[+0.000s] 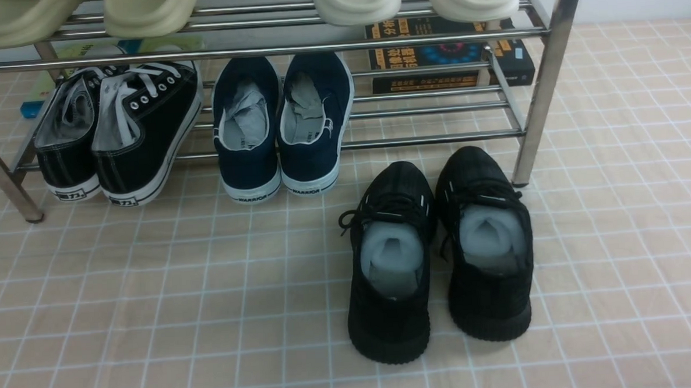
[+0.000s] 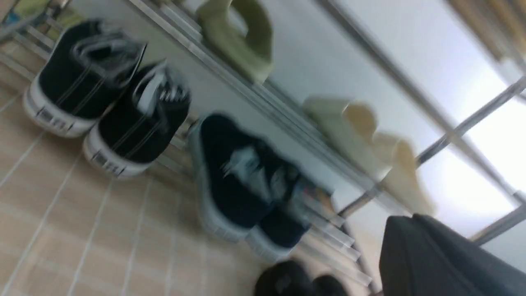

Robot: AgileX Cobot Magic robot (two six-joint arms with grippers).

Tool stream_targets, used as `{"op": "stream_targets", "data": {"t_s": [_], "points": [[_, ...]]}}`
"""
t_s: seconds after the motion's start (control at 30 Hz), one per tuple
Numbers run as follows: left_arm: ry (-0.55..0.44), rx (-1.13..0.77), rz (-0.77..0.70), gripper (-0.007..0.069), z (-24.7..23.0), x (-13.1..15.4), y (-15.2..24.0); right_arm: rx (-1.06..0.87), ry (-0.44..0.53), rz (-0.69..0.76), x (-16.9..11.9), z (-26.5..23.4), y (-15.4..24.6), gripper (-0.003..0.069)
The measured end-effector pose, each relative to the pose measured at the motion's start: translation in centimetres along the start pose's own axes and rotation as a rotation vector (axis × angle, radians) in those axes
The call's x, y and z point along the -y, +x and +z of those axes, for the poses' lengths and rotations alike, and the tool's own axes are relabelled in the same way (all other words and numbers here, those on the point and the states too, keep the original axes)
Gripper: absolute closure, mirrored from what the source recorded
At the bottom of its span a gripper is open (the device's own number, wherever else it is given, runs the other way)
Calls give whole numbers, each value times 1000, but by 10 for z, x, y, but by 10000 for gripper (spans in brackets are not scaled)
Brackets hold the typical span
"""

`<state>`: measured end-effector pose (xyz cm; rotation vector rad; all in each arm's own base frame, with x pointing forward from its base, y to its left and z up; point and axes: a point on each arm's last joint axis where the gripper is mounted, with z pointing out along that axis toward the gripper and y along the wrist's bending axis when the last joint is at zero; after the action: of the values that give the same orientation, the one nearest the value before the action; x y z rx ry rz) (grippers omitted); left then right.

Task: Take the shoes off the shelf from the light coffee tablecloth by hand.
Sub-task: 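Grasp the leftmost shoe on the bottom shelf of the shoe rack with the left gripper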

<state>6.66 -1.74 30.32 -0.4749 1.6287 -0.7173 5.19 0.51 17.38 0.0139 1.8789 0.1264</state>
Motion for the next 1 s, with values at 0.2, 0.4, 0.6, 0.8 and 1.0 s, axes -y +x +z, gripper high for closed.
{"op": "stream_targets", "data": {"t_s": [0.2, 0.4, 0.6, 0.8, 1.0], "points": [[-331, -682, 207, 624, 68, -27, 18, 0, 0, 0, 0, 0, 0, 420], [-474, -830, 411, 620, 115, -33, -10, 0, 0, 0, 0, 0, 0, 420], [-534, -899, 446, 610, 156, -21, -43, 0, 0, 0, 0, 0, 0, 420], [-641, -849, 279, 610, 185, -49, -91, 0, 0, 0, 0, 0, 0, 420], [-622, -674, -13, 606, 199, -85, -122, 0, 0, 0, 0, 0, 0, 420]]}}
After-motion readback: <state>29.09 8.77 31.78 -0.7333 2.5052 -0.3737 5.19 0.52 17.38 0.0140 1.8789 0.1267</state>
